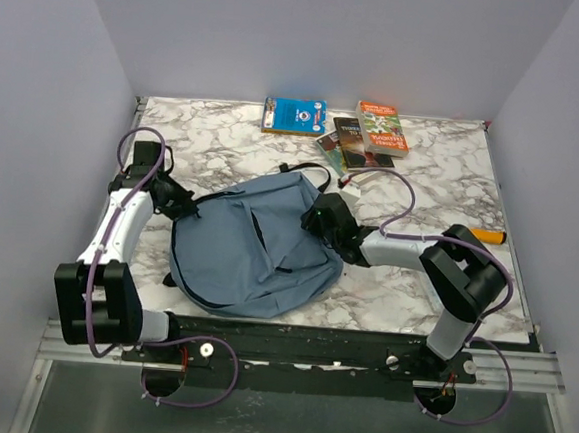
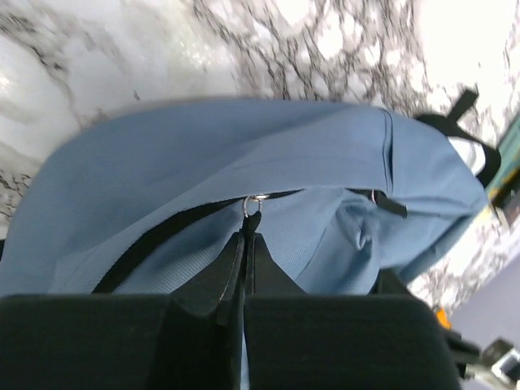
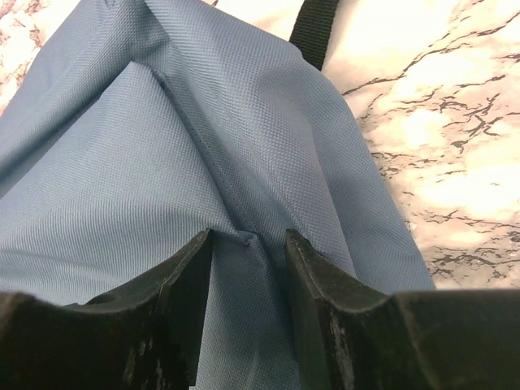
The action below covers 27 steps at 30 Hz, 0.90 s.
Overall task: Pack the student bag
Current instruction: Unzip the student bag at the center of the board.
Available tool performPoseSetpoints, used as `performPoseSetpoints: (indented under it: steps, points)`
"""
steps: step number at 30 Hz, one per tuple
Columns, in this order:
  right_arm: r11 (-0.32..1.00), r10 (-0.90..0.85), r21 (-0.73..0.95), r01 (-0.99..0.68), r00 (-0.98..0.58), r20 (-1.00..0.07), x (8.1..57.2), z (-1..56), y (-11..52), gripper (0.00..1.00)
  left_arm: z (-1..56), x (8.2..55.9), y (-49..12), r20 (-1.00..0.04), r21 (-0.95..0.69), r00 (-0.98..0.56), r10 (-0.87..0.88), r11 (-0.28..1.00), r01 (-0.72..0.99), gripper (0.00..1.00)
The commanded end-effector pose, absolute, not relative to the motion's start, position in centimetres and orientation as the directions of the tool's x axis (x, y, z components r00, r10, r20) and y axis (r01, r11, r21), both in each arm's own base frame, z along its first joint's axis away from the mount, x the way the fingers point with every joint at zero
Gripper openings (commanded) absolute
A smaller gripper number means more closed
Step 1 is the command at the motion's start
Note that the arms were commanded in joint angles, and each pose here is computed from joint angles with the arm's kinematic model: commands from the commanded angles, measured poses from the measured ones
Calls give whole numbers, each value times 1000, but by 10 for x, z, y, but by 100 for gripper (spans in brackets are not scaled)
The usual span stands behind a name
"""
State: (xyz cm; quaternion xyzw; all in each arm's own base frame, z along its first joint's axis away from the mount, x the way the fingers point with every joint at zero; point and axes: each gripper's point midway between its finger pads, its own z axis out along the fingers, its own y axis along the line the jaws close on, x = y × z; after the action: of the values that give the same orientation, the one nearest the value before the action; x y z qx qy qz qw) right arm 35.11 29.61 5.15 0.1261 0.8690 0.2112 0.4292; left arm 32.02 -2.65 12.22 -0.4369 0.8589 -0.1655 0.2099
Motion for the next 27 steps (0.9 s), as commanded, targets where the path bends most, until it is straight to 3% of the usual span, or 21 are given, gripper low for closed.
performPoseSetpoints:
  steps: [1, 7, 11, 15, 18, 21, 27]
  points:
    - [912, 389, 386, 137, -588, -709, 350, 21, 267, 43, 123, 291, -41, -180, -527, -598, -781, 590, -611, 0]
    - [935, 141, 293, -201, -545, -826, 357, 95, 301, 48, 148, 286, -66, -190, -656, -739, -646, 644, -394, 0]
    - [924, 21, 213, -317, -515, -857, 351, 146, 321, 63, 152, 283, -75, -196, -691, -769, -609, 642, -332, 0]
    - [819, -16, 302, -488, -546, -838, 330, 159, 360, 67, 151, 282, -78, -188, -704, -780, -597, 636, -317, 0]
    - [735, -5, 380, -562, -565, -825, 314, 162, 385, 68, 151, 281, -76, -218, -696, -783, -583, 655, -294, 30]
    - [627, 15, 450, -636, -567, -823, 296, 178, 409, 68, 160, 283, -64, -316, -655, -753, -577, 707, -266, 60]
    - [399, 42, 590, -702, -628, -777, 265, 201, 453, 69, 200, 293, -32, -513, -575, -602, -612, 766, -288, 91]
